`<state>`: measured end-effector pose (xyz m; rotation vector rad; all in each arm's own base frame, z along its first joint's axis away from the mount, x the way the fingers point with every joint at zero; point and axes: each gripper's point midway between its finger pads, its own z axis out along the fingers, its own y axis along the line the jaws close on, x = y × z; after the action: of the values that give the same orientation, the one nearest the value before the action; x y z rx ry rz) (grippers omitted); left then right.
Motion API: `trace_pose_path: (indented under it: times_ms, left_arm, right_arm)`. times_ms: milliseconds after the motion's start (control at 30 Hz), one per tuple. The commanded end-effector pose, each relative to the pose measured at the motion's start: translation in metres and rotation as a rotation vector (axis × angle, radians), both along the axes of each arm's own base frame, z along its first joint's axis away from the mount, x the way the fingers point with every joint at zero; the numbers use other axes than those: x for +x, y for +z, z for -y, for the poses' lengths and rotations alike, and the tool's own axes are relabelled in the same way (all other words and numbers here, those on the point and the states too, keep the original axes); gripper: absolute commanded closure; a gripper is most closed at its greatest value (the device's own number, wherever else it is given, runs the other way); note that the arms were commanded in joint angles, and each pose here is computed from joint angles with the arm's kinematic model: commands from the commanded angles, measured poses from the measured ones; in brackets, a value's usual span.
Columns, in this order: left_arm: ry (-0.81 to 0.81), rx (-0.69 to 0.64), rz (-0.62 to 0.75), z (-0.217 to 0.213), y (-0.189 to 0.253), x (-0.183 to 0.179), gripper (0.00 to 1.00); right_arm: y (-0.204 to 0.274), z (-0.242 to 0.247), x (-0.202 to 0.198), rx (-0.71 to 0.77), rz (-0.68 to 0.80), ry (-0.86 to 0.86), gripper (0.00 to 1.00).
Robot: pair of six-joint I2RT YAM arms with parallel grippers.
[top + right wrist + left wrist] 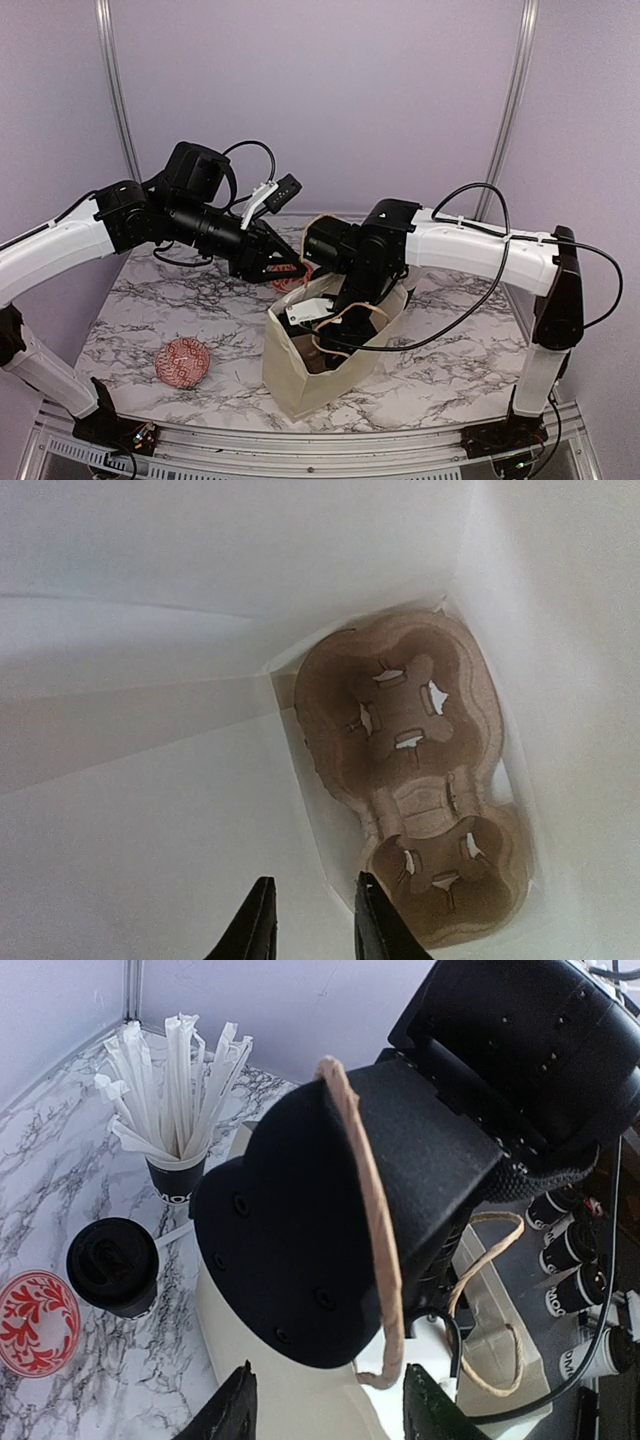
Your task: Pack the takeout coffee
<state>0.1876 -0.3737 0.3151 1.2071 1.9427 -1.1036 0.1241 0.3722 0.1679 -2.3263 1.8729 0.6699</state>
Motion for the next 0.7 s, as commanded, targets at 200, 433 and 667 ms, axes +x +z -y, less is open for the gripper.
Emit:
trace_pose_path:
  times_ms: [200,433,667]
  left_arm:
    - [-0.023,-0.035,0.012,0.012,0.008,0.001,0.92]
    - [0.06,0.013,0.064,-0.002,0.007,0.016,1.0]
    - [0.112,0.077,0.082,-0.005,-0.007,0.033,1.0]
  right_arm:
    - [0.011,-0.001,0.002,0.022,0.003,-0.001,0.69]
    - [0.022,0.016,-0.012,0.056,0.007,0.06,0.59]
    - [0.046,0.016,-0.036,0.139,-0.059,0.164,0.6]
